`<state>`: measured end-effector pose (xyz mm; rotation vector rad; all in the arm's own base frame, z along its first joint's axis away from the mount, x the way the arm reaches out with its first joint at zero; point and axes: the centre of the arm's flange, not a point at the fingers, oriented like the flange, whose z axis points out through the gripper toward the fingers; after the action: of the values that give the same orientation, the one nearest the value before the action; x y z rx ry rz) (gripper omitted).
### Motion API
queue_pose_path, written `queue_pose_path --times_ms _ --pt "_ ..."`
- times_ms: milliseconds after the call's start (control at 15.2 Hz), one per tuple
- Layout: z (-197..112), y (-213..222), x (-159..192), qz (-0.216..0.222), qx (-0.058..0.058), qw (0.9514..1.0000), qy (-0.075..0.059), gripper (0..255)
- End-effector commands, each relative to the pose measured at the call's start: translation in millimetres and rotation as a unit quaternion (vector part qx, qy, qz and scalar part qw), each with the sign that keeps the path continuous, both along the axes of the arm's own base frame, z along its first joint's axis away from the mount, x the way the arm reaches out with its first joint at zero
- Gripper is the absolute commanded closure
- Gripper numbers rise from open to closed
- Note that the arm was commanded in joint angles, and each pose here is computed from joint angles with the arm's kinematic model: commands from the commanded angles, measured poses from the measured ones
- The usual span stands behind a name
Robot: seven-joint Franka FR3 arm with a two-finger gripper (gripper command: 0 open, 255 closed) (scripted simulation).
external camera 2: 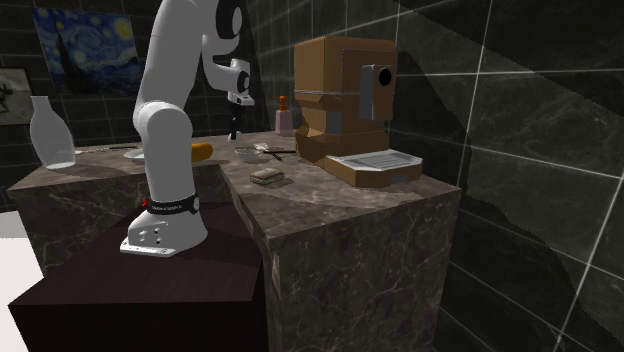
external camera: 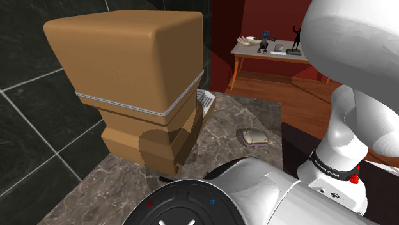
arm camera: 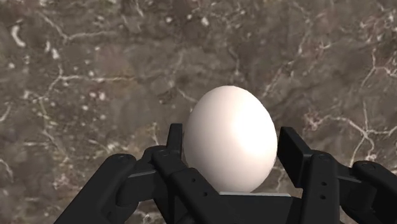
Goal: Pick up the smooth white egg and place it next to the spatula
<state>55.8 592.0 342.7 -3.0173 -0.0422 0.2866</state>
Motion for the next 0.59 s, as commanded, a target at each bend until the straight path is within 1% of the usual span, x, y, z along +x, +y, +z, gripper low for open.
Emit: queue_pose_path --times_ms 0,264,330,528 --pt "-0.4 0.1 -0.1 0.0 0.0 1.0 0.0 255" --pt "-0.4 0.1 -0.1 0.0 0.0 1.0 0.0 255" --pt "-0.4 0.0 -0.1 0.0 0.0 1.0 0.0 0" --pt "-0.4 0.0 -0.1 0.0 0.0 1.0 0.0 0"
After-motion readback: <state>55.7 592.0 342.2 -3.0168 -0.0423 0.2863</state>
